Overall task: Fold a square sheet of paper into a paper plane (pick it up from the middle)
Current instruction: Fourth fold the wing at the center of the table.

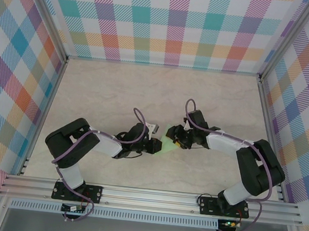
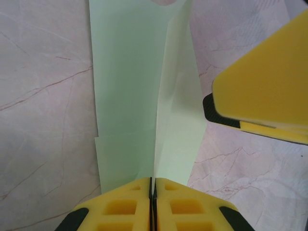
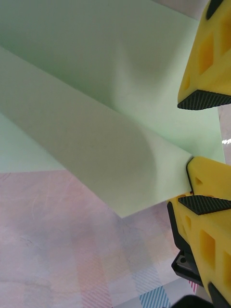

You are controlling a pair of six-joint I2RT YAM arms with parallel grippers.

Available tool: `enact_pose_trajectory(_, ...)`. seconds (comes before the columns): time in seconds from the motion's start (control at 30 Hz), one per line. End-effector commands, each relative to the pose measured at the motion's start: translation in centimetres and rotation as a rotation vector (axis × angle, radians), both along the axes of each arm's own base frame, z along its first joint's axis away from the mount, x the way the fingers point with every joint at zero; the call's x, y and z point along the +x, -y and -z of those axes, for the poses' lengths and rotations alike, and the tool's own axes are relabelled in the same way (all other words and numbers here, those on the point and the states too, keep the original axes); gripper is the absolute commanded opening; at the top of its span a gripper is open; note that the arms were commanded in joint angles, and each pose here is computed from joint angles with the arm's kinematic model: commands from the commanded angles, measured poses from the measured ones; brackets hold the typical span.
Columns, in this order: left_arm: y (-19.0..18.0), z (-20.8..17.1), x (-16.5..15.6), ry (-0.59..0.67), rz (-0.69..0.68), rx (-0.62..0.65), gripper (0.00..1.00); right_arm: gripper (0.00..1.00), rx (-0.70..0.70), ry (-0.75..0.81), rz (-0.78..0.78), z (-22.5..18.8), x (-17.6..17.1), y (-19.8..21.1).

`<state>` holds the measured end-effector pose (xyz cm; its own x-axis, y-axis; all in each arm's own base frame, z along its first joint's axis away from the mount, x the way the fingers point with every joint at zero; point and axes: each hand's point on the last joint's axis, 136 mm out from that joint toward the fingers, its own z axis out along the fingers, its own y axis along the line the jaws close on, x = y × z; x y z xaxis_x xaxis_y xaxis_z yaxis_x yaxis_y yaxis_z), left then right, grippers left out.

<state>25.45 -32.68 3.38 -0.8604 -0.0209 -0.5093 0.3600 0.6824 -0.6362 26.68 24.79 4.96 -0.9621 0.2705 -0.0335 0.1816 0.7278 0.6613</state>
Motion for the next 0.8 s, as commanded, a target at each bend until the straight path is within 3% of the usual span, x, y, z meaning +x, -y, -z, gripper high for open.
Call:
enact_pose_trajectory(0.0, 0.3, -0.4, 0.7, -0.037, -0.023, -0.033, 0.1, 0.52, 0.018, 0.011, -0.025, -0.1, 0.6, -0.6)
enact_pose_trajectory(0.77, 0.5, 0.6, 0.3, -0.107, -0.005, -0.031, 0.13, 0.51, -0.007, -0.022, -0.041, 1.5, 1.0, -0.9)
